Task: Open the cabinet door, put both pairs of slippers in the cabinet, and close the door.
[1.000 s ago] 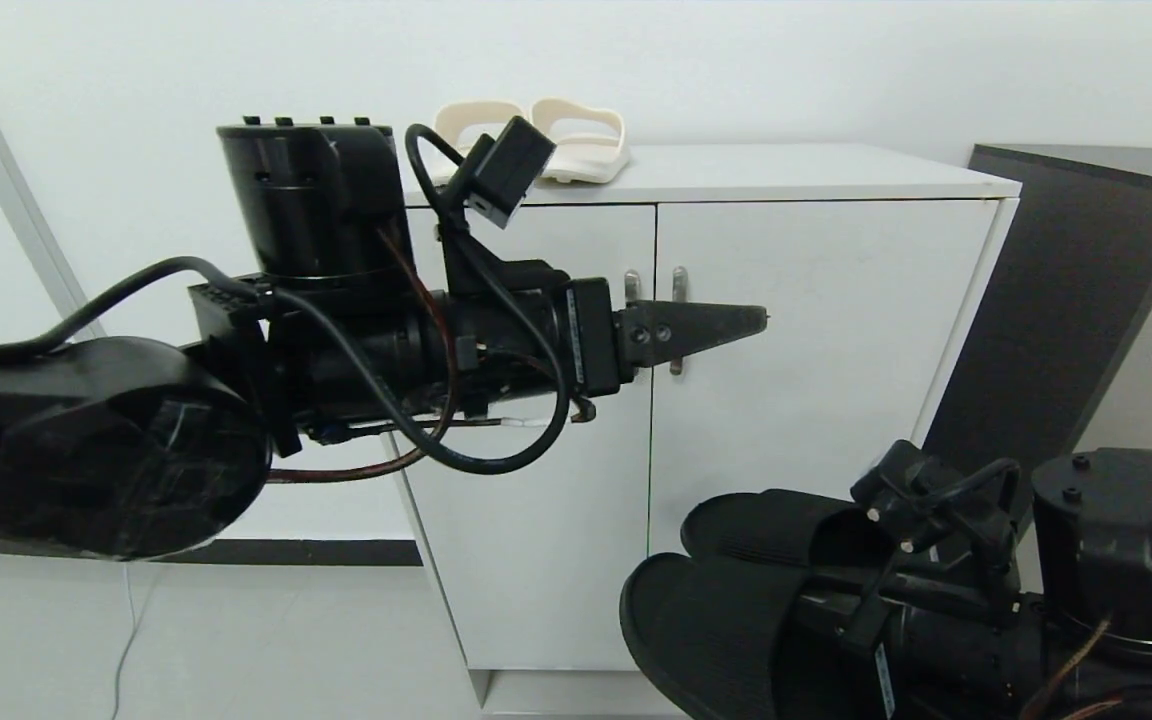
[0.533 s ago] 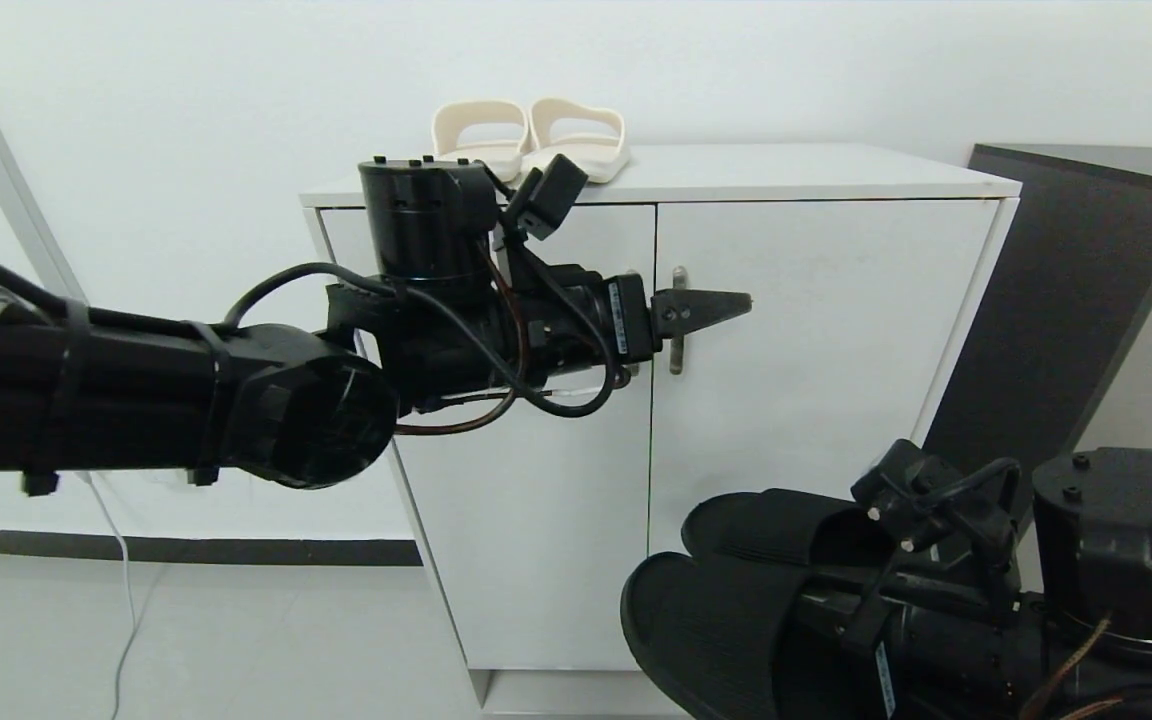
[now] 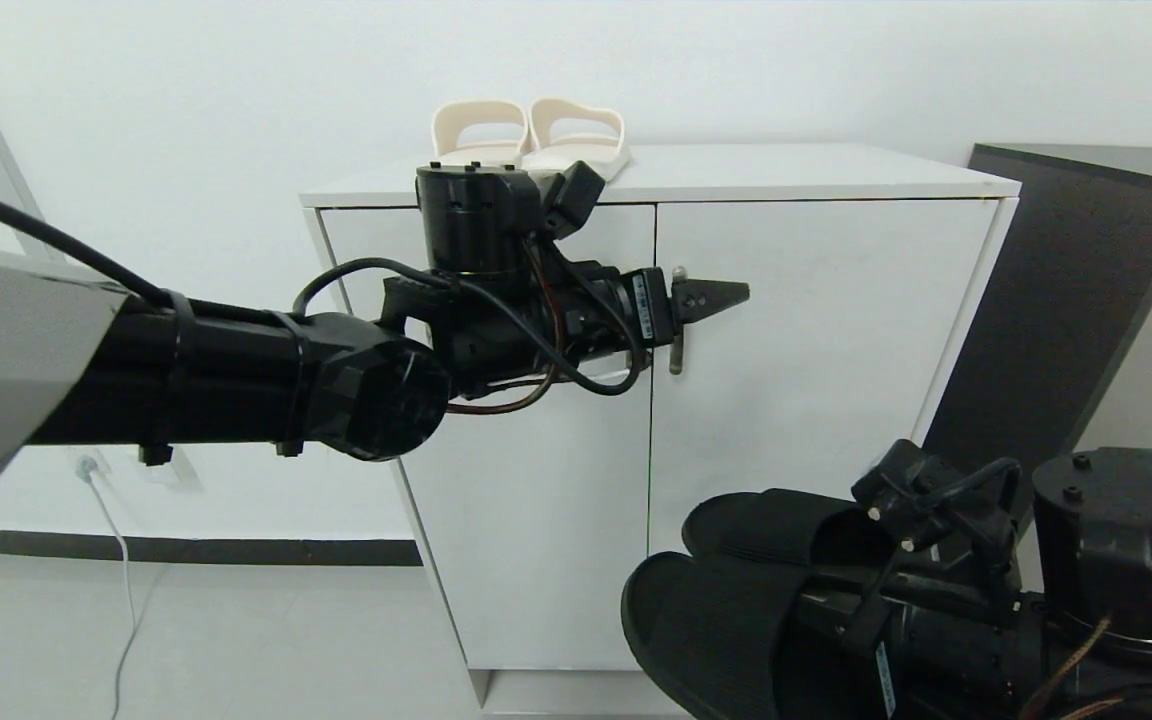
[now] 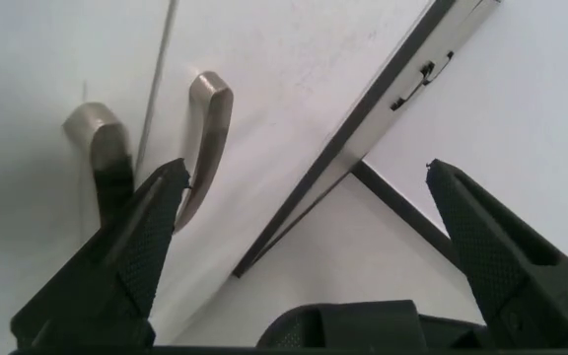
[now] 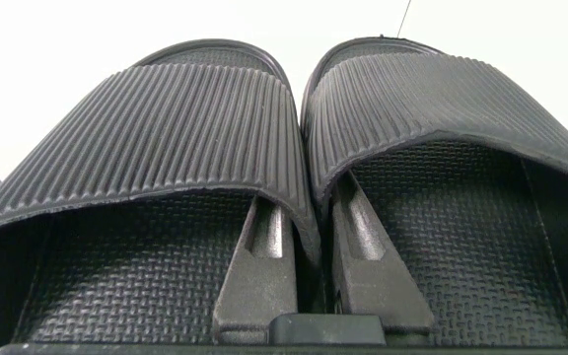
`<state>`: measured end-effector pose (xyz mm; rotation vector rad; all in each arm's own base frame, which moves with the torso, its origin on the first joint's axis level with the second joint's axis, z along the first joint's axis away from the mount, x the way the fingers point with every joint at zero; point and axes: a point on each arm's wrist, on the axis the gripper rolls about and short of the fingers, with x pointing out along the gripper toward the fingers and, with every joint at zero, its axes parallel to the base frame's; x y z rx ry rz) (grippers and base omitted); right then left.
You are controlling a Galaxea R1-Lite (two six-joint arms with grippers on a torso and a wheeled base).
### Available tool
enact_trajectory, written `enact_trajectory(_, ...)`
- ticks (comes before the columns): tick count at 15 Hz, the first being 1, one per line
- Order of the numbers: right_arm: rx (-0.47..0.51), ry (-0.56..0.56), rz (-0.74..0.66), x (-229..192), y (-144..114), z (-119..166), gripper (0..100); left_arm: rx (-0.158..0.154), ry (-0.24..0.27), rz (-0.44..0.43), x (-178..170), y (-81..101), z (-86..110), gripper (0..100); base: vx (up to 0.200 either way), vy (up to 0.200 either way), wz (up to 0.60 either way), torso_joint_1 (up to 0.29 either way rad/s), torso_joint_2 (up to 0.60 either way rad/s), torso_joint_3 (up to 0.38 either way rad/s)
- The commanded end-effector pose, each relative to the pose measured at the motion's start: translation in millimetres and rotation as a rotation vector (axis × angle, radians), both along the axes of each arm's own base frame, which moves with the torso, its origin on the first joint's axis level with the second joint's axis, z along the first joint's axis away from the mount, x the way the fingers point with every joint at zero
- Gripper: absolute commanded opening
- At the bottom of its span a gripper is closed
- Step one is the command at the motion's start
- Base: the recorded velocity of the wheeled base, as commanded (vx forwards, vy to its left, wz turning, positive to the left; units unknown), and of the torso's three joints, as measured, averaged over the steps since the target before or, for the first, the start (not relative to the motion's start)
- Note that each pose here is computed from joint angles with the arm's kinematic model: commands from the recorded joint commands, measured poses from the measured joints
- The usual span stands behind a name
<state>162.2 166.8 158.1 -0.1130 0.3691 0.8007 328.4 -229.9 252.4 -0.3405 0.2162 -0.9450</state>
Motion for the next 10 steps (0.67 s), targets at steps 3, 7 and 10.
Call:
enact_trajectory(3,-0.001,0.0,0.001,0.1,0.2,-0.2,0,0.007,0.006,0.028,12.5,-7.9,-8.7,100,0.0,0.0,0.0,0.0,0.0,0.0)
enact_trajectory(7,-0.003,0.002,0.004,-0.6,0.5,-0.8,0,0.009,0.01,0.025,15.5,-11.4,-12.2,0,0.0,0.0,0.0,0.0,0.0,0.0)
enact_trajectory(10,-0.032,-0.018,0.021,-2.8,-1.7,-3.1,0,0.005,0.006,0.023,7.9,-7.1,-6.9,0,0.0,0.0,0.0,0.0,0.0,0.0)
